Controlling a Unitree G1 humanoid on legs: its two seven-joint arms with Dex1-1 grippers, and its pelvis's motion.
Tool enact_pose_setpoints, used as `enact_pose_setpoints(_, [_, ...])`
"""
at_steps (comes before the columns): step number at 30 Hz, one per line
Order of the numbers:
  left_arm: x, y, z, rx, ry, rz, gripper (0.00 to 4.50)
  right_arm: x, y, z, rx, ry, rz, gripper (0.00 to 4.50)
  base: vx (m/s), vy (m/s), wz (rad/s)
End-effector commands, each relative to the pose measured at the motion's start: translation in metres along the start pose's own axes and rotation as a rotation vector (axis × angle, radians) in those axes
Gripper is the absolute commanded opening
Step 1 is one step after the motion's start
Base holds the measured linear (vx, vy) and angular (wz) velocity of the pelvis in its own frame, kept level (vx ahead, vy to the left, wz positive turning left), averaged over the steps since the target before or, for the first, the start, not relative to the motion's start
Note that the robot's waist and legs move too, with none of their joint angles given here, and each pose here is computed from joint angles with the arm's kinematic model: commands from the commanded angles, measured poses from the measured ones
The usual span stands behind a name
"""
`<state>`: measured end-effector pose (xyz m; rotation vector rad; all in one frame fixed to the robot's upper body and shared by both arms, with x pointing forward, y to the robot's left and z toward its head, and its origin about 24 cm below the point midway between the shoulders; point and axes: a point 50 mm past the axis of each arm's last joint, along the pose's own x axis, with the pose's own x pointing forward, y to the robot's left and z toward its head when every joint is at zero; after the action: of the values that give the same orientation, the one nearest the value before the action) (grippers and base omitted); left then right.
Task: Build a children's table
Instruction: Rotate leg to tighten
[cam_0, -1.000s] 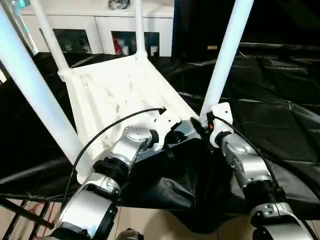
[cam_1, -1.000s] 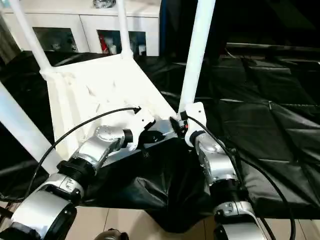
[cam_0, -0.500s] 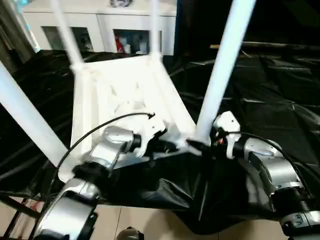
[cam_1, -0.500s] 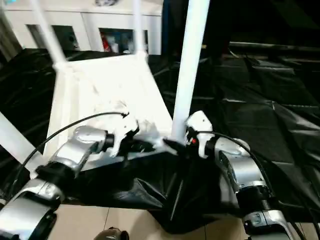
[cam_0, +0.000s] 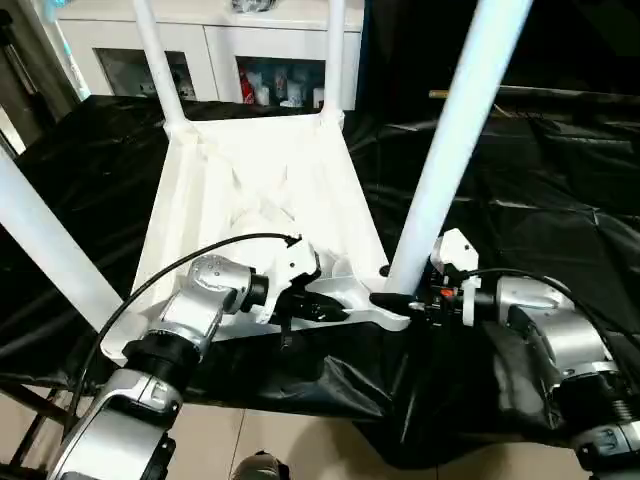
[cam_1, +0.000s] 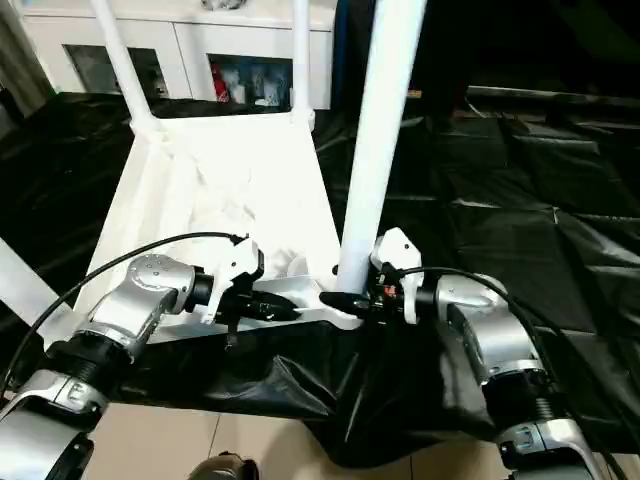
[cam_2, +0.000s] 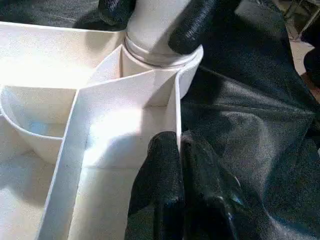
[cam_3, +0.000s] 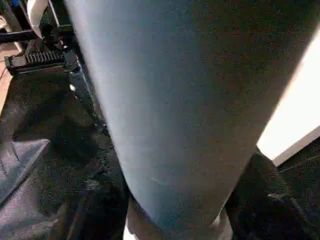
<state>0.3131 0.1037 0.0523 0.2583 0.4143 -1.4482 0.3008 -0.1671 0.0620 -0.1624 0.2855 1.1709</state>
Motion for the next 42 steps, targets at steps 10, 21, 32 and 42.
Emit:
enact_pose_setpoints(10, [0.027,0.016,0.033,0.021,-0.104,0.196,0.0,0.03,-0.007,-0.025,0.181,0.027,-0.378,1.98,0.0,0.0,0.0])
enact_pose_setpoints(21, [0.075,0.016,0.069,-0.007,-0.187,0.297,0.0,0.075,-0.004,-0.022,0.26,0.016,-0.677,1.98,0.0,0.0,0.0])
enact_pose_setpoints(32, [0.052,0.014,0.048,0.027,-0.163,0.192,0.0,0.058,-0.003,-0.009,0.124,-0.053,-0.47,2.87,0.0,0.0,0.0])
enact_pose_setpoints(42, [0.01,0.002,0.02,0.067,-0.079,-0.044,0.0,0.012,0.014,-0.004,-0.019,0.021,0.009,2.87,0.0,0.0,0.0])
